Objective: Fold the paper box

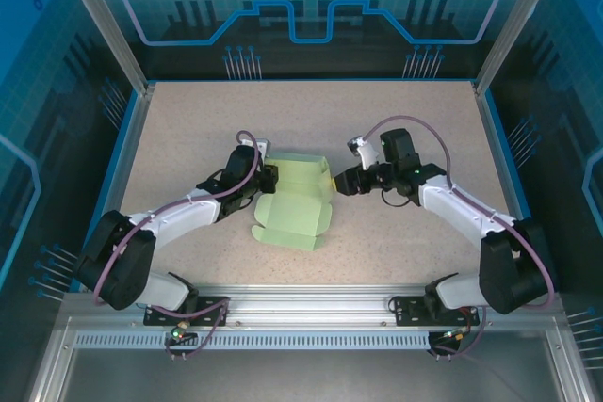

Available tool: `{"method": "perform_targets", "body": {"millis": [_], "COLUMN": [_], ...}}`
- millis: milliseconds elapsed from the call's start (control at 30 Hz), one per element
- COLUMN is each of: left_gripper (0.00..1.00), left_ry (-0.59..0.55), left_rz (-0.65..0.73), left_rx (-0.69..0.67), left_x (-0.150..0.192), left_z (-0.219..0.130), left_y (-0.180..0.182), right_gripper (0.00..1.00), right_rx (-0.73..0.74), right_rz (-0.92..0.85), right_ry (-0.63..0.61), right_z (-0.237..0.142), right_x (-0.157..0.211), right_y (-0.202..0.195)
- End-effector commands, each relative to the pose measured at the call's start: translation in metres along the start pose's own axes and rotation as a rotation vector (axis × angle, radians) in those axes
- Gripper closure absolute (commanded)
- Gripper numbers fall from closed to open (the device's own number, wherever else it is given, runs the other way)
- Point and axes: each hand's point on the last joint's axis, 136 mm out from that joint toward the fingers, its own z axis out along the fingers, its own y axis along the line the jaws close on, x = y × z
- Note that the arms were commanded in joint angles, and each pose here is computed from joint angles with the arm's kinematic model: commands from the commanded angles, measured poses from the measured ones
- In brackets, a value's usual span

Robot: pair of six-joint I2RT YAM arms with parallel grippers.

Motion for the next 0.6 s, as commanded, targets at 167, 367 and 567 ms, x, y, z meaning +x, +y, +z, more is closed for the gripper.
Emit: {"method": "perform_targets", "body": {"millis": [167,367,567], "left_gripper": [0.86,0.86,0.86], "left_ry": [0.0,0.05,0.099], "left_rz": [0.007,0.014,0.015], "left_rx": [0.006,0.008,0.01], "left_x": [0.0,0.006,0.014], "left_z": [-0.001,0.009,0.023], "left_y": [-0.003,-0.005,-0.001], "right_gripper": [0.5,0.48,0.49], "right_rx": [0.097,0.146,0.099], "right_rz": [-0.036,0.009,-0.09], "right_ry": [0.032,0.062,0.039], "right_z": [-0.006,-0.002,0.008], "right_x": [-0.007,0.003,-0.003], "right_y": [-0.006,-0.025,-0.02]}}
